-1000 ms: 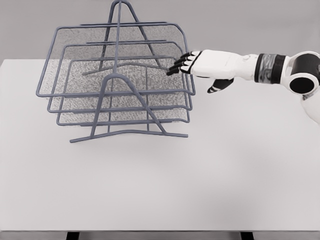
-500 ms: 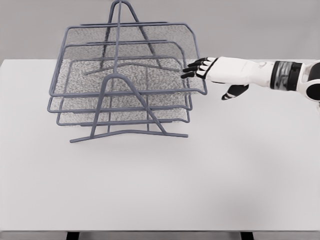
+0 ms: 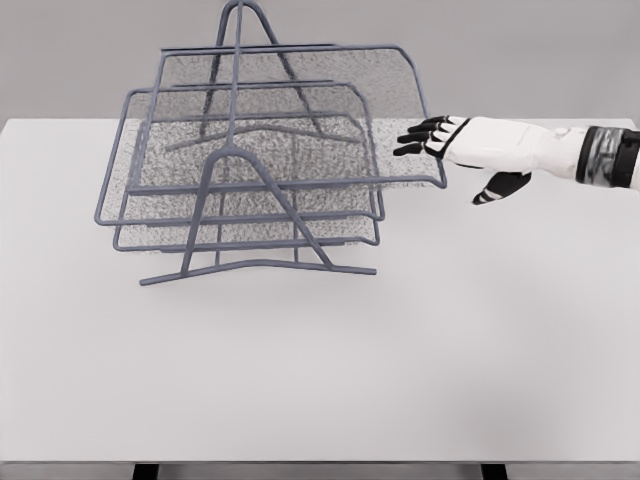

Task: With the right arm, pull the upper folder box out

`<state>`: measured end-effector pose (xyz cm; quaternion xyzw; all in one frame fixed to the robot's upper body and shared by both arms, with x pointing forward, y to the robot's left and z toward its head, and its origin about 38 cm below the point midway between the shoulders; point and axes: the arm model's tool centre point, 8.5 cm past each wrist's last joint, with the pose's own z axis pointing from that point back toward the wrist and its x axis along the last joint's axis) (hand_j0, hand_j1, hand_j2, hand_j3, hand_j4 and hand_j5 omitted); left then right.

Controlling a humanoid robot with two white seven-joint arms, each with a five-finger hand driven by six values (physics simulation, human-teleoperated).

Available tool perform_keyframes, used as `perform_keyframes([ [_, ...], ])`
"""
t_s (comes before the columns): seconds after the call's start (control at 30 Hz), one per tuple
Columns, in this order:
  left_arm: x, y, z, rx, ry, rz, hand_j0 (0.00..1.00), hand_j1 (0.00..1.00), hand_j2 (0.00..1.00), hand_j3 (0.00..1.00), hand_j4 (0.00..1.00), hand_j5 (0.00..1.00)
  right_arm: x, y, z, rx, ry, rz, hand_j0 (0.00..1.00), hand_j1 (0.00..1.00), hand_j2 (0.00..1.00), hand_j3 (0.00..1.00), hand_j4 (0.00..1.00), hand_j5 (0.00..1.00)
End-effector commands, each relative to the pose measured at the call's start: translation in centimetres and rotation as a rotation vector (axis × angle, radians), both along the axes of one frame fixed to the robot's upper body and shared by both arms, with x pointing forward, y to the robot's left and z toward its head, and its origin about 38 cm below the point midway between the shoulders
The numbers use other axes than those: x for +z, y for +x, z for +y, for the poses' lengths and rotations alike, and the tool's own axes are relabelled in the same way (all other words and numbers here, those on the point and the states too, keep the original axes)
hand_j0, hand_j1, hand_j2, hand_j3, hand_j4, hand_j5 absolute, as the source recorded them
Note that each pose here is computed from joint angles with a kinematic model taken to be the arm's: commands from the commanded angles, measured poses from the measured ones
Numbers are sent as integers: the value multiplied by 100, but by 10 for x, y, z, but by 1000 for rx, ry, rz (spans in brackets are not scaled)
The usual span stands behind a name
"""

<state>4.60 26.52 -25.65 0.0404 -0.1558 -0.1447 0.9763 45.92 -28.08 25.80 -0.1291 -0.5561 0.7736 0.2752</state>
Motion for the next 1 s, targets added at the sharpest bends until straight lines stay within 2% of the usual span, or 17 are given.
perform_keyframes([
  [0.0,0,0,0,1,0,0,100,100,100,100,100,100,-7,2,-15,-29,-118,-26,100,100,100,100,100,100],
  [0.57,0,0,0,1,0,0,100,100,100,100,100,100,1,-5,-52,-91,-171,-24,100,100,100,100,100,100],
  [0.6,0,0,0,1,0,0,100,100,100,100,100,100,7,-4,-56,-105,-156,-40,100,100,100,100,100,100],
  [0.7,0,0,0,1,0,0,100,100,100,100,100,100,9,-6,-61,-115,-141,-37,100,100,100,100,100,100],
  [0.77,0,0,0,1,0,0,100,100,100,100,100,100,19,-13,-64,-107,-142,-57,100,100,100,100,100,100],
  [0.83,0,0,0,1,0,0,100,100,100,100,100,100,27,-17,-69,-108,-120,-54,100,100,100,100,100,100],
  [0.9,0,0,0,1,0,0,100,100,100,100,100,100,35,-18,-72,-116,-113,-73,100,100,100,100,100,100],
  [0.97,0,0,0,1,0,0,100,100,100,100,100,100,40,-19,-73,-117,-75,-72,100,100,100,100,100,100],
])
